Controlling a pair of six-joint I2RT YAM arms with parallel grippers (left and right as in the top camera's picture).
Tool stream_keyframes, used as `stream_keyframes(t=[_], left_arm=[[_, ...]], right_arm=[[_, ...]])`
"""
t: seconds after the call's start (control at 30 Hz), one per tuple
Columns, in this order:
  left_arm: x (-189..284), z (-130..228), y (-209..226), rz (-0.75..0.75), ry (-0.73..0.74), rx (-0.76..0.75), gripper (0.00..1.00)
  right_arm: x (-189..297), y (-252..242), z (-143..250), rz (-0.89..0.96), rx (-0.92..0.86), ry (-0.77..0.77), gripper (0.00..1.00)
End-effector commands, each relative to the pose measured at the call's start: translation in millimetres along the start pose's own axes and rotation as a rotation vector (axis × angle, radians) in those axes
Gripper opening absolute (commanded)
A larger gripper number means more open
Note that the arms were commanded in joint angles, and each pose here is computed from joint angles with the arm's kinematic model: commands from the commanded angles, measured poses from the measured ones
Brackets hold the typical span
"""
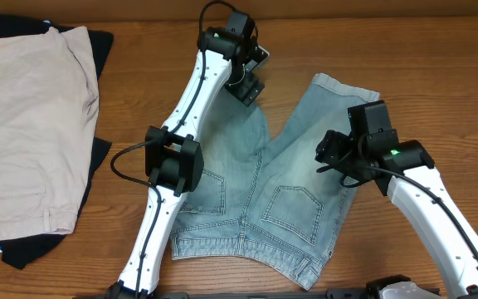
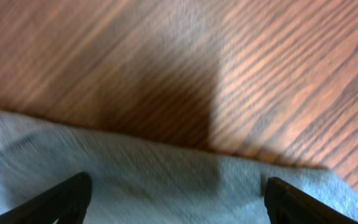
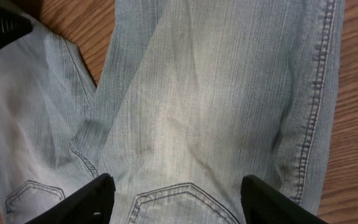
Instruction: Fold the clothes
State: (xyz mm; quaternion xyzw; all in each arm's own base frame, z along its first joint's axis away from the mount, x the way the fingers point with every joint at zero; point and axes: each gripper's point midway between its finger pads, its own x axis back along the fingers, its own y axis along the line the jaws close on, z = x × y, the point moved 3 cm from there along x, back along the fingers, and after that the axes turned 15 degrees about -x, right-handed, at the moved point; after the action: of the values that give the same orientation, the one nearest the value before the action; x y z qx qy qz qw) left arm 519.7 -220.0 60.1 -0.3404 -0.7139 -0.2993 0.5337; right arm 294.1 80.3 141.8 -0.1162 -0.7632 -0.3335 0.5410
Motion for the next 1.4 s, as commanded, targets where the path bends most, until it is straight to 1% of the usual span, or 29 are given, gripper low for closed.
stream_keyframes(t=[0.0,0.1,0.23,0.33,0.4,0.43,0.47,0.53,0.63,0.77,1.0,1.13,1.23,1.37], left_arm=[[-8.4,7.7,-2.1,0.006,0.038,0.056,0.87],[-14.6,12.7,-4.3,0.017,0.059,0.091,0.84],[-27.0,22.3,-8.9,0.037,0.098,0.127,0.77],[-33.5,26.1,-10.7,0.043,0.111,0.152,0.68],[-33.6,26.1,-10.7,0.043,0.111,0.156,0.56],[-33.6,25.7,-10.5,0.042,0.11,0.157,0.47],[-33.2,25.1,-10.1,0.04,0.107,0.164,0.35],[-32.3,24.4,-9.8,0.038,0.105,0.186,0.05],[-27.0,23.1,-10.1,0.039,0.101,0.204,0.04],[-5.1,18.1,-9.4,0.032,0.085,0.214,0.04],[75.8,0.2,-7.2,-0.011,-0.021,0.213,0.04],[119.1,-0.1,-11.3,-0.028,-0.058,0.216,0.04],[134.9,6.9,-17.4,-0.018,-0.042,0.235,0.04],[134.6,24.7,-29.3,0.028,0.047,0.256,0.04]], right_arm=[[5.1,5.3,-6.4,-0.014,0.005,-0.025,0.69],[5.1,5.6,-6.6,-0.015,0.005,-0.026,0.69],[5.1,5.5,-6.5,-0.015,0.005,-0.026,0.69],[5.1,5.6,-6.6,-0.015,0.005,-0.026,0.69],[5.1,5.6,-6.6,-0.015,0.005,-0.026,0.69],[5.1,5.6,-6.6,-0.015,0.005,-0.026,0.69],[5.1,5.7,-6.7,-0.016,0.005,-0.027,0.69],[5.1,6.4,-7.2,-0.019,0.005,-0.029,0.69],[5.3,9.6,-9.6,-0.034,0.007,-0.04,0.68],[6.3,20.8,-15.2,-0.089,0.017,-0.062,0.68],[6.5,43.6,-26.9,-0.196,0.032,-0.105,0.64],[-6.4,57.3,-29.7,-0.252,0.067,-0.086,0.64],[-23.2,71.7,-30.8,-0.315,0.082,-0.05,0.64],[-51.5,96.5,-33.3,-0.44,0.113,-0.001,0.64]])
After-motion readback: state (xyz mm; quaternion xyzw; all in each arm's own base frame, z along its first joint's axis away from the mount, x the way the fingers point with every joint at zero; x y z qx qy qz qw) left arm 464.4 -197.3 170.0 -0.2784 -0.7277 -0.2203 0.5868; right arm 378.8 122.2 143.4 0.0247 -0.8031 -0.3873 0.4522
